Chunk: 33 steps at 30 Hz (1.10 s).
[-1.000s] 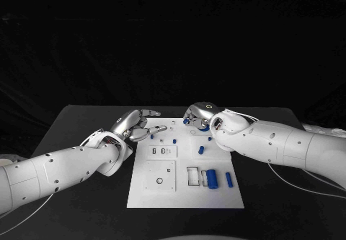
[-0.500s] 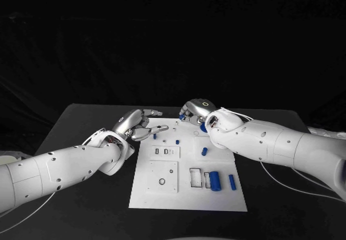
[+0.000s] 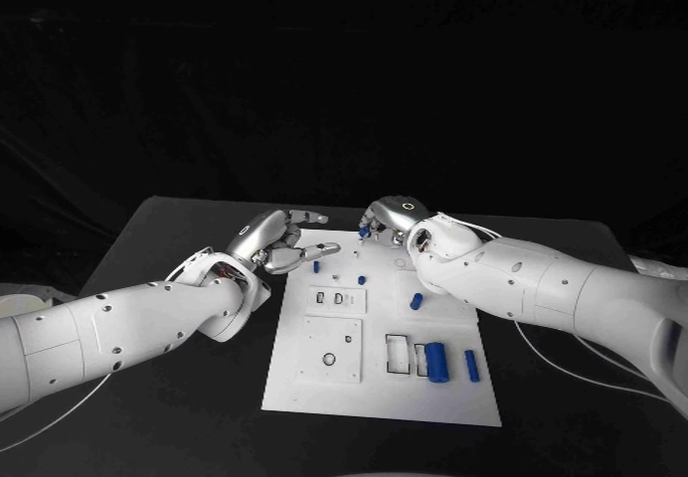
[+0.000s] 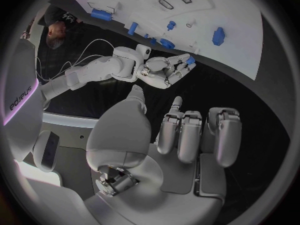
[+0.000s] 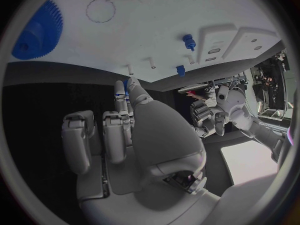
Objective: Assemble the parts on the task board
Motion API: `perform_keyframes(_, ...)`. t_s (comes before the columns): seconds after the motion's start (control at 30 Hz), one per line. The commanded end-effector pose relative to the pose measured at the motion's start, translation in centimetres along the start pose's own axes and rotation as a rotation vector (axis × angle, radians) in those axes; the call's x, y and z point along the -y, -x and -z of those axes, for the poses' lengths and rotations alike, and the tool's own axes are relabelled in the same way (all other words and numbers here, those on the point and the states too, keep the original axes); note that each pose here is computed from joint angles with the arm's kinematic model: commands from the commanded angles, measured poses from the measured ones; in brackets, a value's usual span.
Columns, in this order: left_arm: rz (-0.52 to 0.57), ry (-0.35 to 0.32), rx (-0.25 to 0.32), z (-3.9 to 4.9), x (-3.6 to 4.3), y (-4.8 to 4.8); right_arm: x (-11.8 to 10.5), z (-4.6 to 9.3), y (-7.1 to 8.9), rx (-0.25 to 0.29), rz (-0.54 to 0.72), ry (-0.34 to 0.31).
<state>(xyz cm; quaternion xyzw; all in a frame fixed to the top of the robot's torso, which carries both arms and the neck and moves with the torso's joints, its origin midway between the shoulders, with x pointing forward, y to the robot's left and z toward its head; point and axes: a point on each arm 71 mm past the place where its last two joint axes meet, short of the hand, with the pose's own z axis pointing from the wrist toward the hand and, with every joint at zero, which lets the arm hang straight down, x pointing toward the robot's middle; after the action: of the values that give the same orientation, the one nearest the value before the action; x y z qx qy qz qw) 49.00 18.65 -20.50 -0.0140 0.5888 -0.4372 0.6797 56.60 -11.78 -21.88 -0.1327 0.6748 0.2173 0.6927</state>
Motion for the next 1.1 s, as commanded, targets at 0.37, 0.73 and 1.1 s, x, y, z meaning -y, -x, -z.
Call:
perform_keyframes(0.37,-0.015,-0.005,0.009,-0.39,0.13,0.2,-0.22,0.02,-0.38,-0.052,0.038,0.006)
perform_keyframes(0.73,-0.02,-0.001,0.01,-0.41,-0.05,0.26,-0.39,-0.11,-0.51,-0.067,0.04,0.006)
perform_keyframes(1.1,-0.021,0.002,0.008,-0.42,-0.09,0.24,-0.34,-0.29,-0.52,-0.066,0.044,0.001)
